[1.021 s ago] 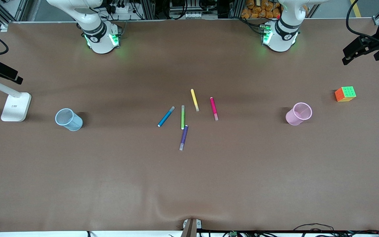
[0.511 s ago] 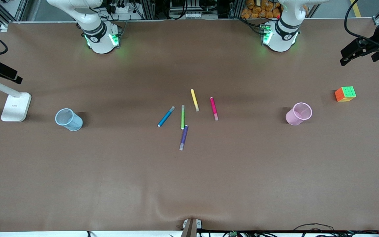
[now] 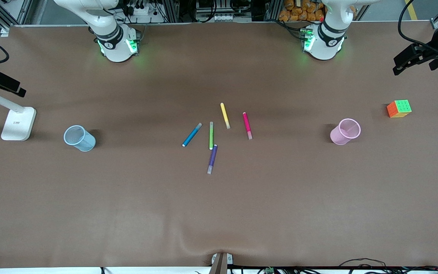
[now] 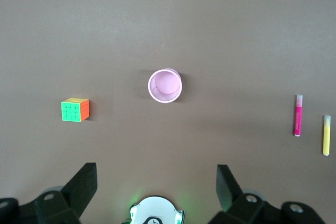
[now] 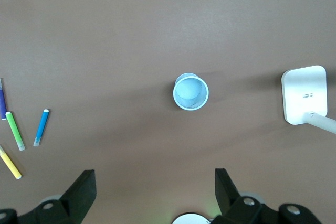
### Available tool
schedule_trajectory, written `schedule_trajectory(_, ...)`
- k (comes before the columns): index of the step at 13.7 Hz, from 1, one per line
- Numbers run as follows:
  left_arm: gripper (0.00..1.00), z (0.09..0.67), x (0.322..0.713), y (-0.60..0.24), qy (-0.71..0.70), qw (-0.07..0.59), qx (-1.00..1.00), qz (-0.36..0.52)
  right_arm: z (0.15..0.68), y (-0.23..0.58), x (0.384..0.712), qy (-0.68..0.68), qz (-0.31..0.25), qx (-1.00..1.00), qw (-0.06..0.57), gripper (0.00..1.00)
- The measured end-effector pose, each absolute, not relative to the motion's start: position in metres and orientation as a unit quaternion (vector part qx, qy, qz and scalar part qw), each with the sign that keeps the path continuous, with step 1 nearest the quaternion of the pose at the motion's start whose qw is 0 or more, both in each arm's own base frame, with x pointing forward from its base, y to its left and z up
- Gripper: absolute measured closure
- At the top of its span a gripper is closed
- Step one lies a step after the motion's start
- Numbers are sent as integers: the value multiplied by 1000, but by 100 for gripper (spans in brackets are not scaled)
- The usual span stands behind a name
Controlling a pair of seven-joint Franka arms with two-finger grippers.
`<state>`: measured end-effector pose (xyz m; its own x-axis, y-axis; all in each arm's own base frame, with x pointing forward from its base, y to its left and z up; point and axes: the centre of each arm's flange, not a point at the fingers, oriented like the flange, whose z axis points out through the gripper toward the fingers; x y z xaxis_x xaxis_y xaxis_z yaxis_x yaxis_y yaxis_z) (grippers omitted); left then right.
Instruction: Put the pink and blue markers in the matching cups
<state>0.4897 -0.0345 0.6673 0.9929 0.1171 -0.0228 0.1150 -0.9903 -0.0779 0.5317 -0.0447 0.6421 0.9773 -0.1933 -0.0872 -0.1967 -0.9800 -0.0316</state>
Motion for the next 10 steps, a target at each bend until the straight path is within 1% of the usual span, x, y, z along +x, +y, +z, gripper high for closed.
schedule_trajectory(10,0,665,492,-36,-57,38,-998,16,643,-36,534,90,36,-995,29,0)
